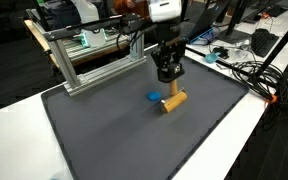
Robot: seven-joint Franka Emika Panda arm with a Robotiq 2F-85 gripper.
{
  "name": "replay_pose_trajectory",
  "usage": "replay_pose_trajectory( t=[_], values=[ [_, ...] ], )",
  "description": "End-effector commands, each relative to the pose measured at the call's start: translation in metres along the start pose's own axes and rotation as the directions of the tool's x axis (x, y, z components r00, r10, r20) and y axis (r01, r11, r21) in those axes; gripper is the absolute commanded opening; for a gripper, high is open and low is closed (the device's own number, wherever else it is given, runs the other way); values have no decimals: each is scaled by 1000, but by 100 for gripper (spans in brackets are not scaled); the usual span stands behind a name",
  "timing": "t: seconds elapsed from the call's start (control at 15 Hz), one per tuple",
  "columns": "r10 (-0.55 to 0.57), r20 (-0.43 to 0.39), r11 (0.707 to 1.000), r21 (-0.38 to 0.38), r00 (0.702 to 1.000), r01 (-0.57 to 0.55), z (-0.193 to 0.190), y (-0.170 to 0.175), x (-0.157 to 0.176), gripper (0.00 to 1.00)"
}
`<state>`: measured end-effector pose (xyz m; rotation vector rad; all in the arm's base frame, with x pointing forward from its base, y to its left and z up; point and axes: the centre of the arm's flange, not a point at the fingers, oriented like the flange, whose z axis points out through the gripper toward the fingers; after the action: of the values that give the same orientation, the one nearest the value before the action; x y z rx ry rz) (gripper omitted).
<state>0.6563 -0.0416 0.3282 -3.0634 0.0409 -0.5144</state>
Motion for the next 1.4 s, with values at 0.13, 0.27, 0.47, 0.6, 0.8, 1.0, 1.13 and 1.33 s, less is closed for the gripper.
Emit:
replay_pose_trajectory(
  t=[0.13,0.27,0.47,0.6,0.8,1.0,1.13,1.33],
  values=[
    [-61,20,998,22,998,61,-25,-15,-19,23],
    [-69,25,997,27,997,68,-29,-20,-24,48],
    [-64,37,998,26,997,63,-20,-16,-26,48],
    [-63,40,998,26,997,62,-17,-16,-26,48],
    [-63,39,998,26,997,62,-18,-16,-25,48],
    [-63,39,998,26,997,62,-18,-16,-25,48],
    [-63,39,998,26,997,62,-18,-16,-25,48],
    [-63,39,998,26,997,62,-18,-16,-25,48]
  ],
)
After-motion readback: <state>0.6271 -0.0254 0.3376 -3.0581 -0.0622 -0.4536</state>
